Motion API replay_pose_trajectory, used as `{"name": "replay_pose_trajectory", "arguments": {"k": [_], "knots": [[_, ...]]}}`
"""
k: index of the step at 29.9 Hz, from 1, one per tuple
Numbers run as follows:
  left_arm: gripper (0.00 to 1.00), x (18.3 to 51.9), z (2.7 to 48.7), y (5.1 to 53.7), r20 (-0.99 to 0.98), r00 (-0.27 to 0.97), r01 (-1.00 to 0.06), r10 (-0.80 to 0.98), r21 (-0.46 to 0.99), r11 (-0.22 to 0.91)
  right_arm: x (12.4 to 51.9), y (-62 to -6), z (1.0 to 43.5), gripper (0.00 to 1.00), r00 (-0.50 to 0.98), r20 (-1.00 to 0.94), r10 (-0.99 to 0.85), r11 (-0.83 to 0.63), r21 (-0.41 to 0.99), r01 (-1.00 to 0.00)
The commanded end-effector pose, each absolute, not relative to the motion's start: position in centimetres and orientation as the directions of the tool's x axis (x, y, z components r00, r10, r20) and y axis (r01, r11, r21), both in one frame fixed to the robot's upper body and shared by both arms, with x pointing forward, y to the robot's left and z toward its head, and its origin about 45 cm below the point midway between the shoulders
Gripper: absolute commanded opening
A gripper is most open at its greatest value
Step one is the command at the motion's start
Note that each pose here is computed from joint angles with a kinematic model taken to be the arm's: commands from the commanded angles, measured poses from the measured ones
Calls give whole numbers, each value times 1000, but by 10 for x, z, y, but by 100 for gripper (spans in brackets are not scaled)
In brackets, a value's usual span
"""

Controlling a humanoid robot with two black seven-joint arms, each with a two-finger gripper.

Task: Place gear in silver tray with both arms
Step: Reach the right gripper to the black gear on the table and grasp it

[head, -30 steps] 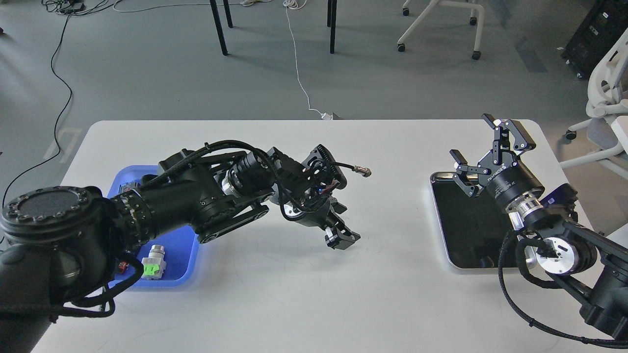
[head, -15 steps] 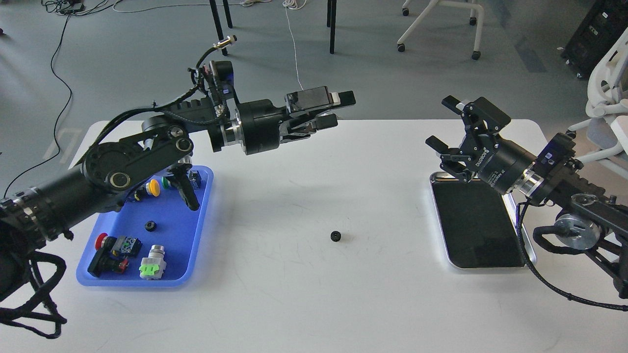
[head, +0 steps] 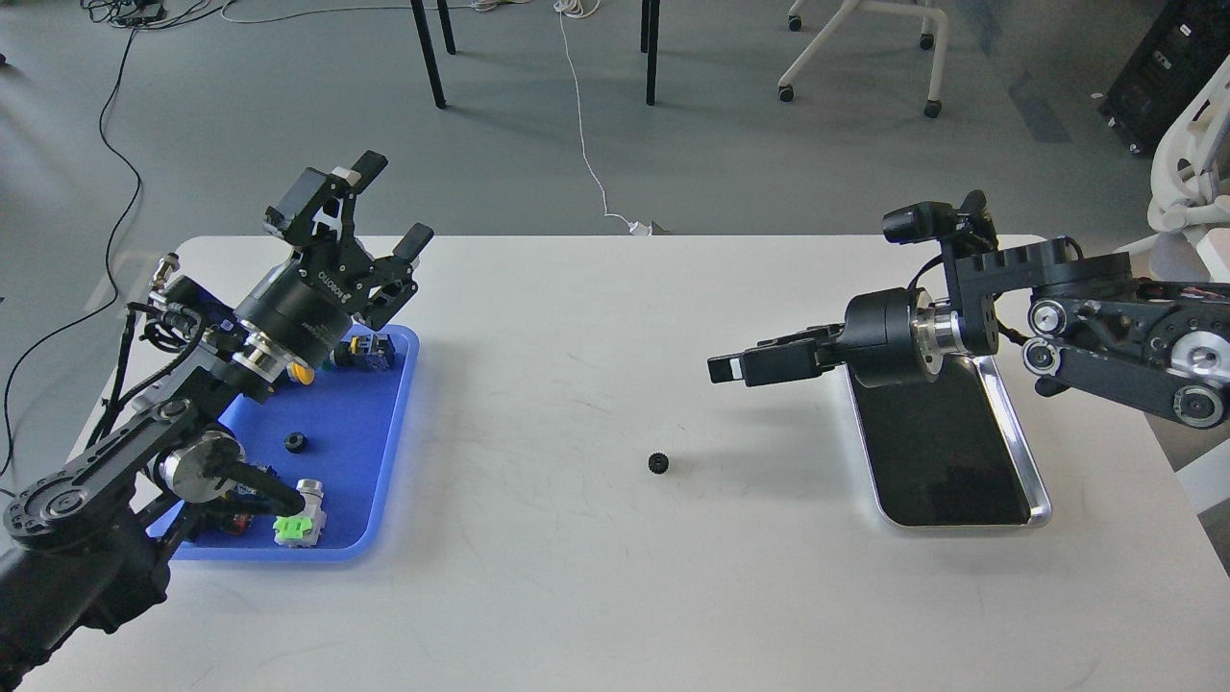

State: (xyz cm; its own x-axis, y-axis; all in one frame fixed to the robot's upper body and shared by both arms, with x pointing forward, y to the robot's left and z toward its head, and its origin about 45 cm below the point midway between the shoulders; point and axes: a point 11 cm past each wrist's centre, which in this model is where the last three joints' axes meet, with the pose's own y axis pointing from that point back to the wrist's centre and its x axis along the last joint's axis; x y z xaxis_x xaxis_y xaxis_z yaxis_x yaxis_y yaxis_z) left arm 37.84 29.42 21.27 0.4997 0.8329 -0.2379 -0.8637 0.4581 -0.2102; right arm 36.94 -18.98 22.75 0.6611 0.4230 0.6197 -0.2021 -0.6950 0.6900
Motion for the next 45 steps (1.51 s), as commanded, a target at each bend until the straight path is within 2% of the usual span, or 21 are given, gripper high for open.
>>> {"name": "replay_pose_trajectory", "arguments": {"k": [1, 5, 15, 19, 27, 31, 37, 40, 45], "knots": [[98, 377, 218, 295, -247, 498, -864, 832, -230, 449, 360, -168, 208, 98, 518, 604, 606, -638, 757, -137], [98, 377, 225, 289, -258, 510, -855, 821, -254, 451, 356, -150, 190, 97, 437, 593, 676, -617, 780, -104], [98, 377, 229, 285, -266, 516, -851, 814, -268, 452, 365, -126, 159, 92, 282, 585, 761, -578, 808, -116], [98, 376, 230, 283, -267, 520, -849, 812, -271, 454, 363, -118, 151, 88, 263, 581, 770, -576, 811, -107], [98, 375, 229, 283, -269, 520, -849, 811, -269, 455, 357, -109, 136, 66, 263, 578, 772, -576, 812, -92], [98, 373, 225, 283, -274, 516, -852, 811, -262, 454, 356, -111, 132, 61, 268, 575, 773, -574, 814, -90], [98, 369, 223, 281, -283, 518, -851, 807, -261, 455, 357, -110, 131, 60, 263, 579, 772, -576, 812, -95], [98, 369, 224, 280, -282, 522, -849, 805, -266, 457, 357, -109, 131, 54, 260, 579, 773, -577, 811, -95], [98, 369, 225, 280, -283, 523, -848, 804, -268, 457, 362, -112, 128, 54, 241, 570, 786, -561, 820, -110]]}}
